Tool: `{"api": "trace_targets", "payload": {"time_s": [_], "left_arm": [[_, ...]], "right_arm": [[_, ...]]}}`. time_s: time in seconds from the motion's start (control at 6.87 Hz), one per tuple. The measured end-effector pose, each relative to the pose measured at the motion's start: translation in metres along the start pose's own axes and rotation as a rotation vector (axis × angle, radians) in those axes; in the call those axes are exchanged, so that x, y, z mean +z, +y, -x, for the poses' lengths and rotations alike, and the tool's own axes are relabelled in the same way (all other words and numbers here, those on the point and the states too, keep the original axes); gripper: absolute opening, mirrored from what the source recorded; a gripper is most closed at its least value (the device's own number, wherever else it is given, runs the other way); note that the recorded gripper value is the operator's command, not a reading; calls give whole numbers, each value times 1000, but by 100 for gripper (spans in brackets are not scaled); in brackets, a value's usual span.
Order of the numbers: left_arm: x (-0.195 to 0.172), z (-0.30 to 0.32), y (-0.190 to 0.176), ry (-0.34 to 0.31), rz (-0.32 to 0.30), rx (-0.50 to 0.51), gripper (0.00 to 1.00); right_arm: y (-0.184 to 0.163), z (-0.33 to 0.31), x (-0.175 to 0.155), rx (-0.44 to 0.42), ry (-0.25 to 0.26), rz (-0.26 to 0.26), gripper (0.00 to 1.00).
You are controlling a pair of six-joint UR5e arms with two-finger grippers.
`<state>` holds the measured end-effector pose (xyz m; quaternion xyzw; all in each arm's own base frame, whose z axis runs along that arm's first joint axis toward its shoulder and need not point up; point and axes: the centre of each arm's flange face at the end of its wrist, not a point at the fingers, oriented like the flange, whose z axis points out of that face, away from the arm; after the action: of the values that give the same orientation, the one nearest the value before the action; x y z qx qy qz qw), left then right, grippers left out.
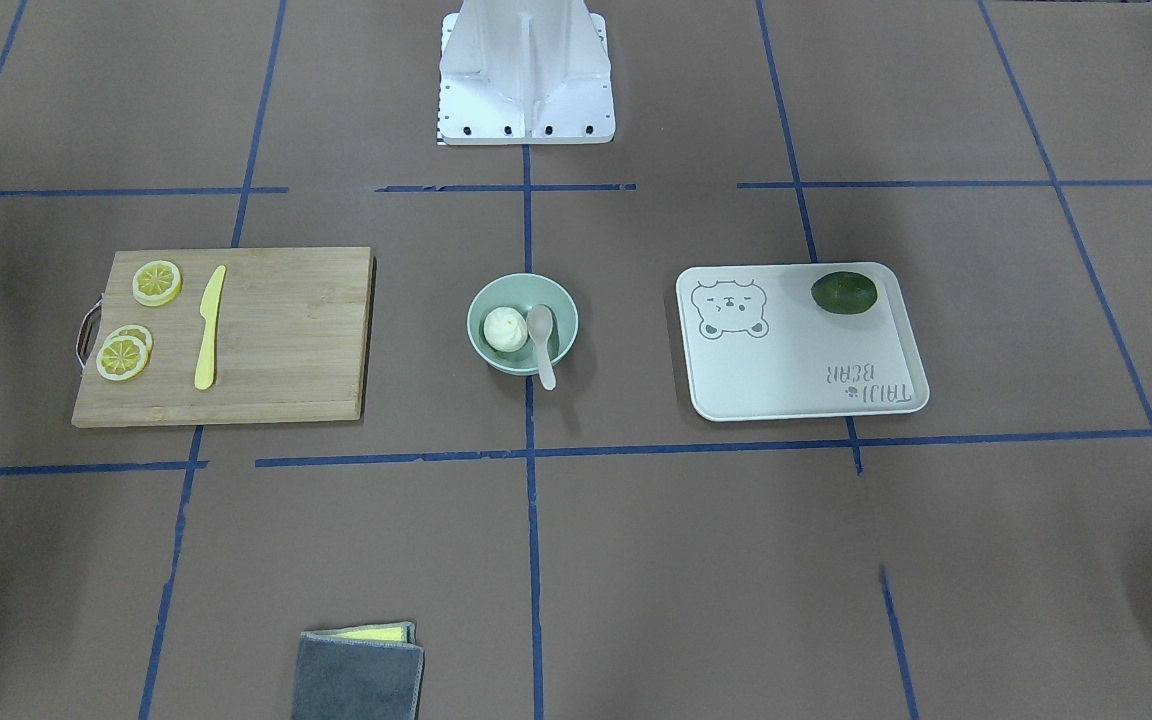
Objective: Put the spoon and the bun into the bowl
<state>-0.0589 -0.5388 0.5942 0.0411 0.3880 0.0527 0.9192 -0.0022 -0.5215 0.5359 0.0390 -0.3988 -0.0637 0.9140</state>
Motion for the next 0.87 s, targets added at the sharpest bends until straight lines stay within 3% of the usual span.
{"api": "trace_targets", "payload": {"time_s": [0.29, 0.87], "left_arm": [[6, 6, 9, 1, 3, 0, 100], [25, 24, 39, -2, -6, 5, 100]], "right_arm": [[24, -92, 4, -6, -29, 8, 100], [42, -131, 13, 68, -11, 31, 100]]}}
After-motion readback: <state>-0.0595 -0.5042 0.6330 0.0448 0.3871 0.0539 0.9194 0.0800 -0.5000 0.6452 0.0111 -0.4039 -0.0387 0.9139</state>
